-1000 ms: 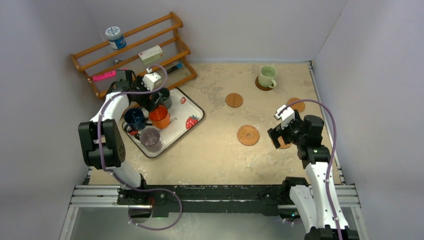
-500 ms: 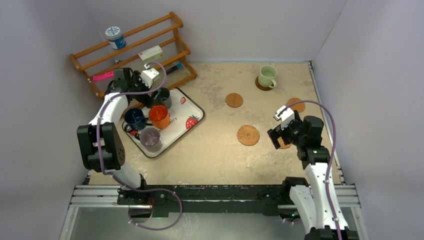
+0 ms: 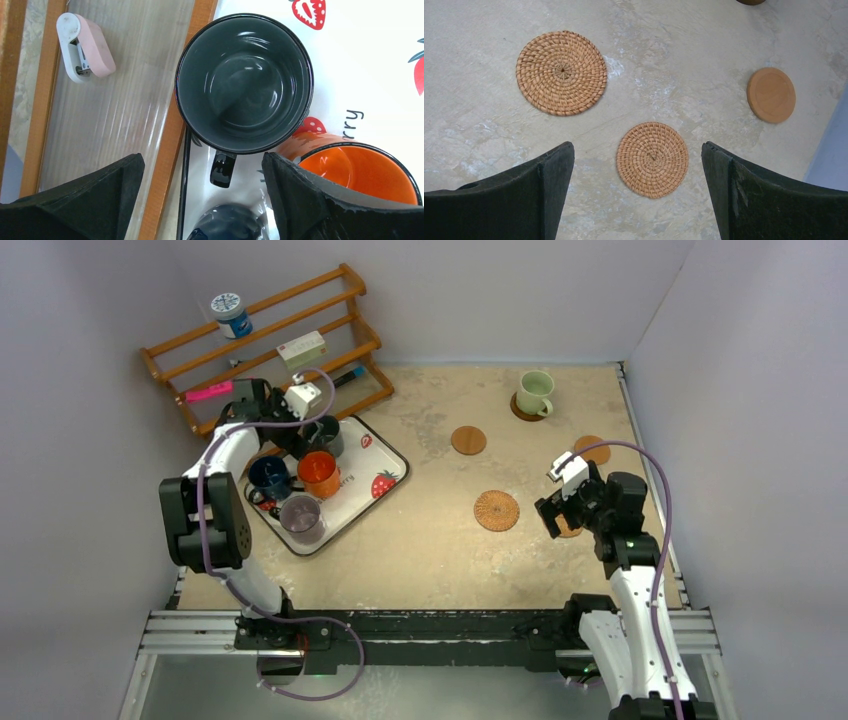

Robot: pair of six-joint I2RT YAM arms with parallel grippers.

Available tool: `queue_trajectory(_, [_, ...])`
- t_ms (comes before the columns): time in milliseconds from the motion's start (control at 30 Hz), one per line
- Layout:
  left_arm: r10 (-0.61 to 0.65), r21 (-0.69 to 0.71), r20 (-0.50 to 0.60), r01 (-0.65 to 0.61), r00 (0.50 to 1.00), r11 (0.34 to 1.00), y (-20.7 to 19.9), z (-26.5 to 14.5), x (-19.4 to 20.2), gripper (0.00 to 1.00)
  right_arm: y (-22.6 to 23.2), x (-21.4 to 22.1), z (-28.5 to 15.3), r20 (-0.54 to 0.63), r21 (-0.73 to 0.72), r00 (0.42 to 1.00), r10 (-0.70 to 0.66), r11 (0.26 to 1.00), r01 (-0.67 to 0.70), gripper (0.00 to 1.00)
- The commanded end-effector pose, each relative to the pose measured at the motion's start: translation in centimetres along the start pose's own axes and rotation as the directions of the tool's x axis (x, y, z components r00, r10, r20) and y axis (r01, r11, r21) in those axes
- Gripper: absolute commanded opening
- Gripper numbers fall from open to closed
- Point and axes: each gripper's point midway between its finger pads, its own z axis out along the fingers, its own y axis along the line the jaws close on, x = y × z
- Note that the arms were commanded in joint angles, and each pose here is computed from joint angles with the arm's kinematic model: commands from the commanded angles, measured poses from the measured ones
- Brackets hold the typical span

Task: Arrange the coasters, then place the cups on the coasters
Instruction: Pick up the cup from the tray.

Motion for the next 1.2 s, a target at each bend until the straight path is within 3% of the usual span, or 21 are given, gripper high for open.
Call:
queue_trajectory(0, [0.027, 0.004, 0.021, -0.027, 0.999, 1.0, 0.9, 0.4, -0.7, 0.94, 0.0, -0.5, 0.1, 0.028, -0.005, 0.999, -0.023, 1.0, 0.023, 0.99])
queue_trajectory(767, [-0.003, 0.127, 0.013, 0.002, 1.0, 0.992, -0.7, 2.3, 0.0, 0.72, -0.1, -0.4, 0.2, 0.026, -0.004, 0.999, -0.024, 1.0, 0.025, 0.99])
queue_trajectory(1167, [-0.006, 0.188, 0.031, 0.0, 1.0, 0.982, -1.5, 2.2, -0.6, 0.48, -0.1, -0.3, 0.3, 0.021, -0.004, 1.0, -0.023, 1.0, 0.023, 0.99])
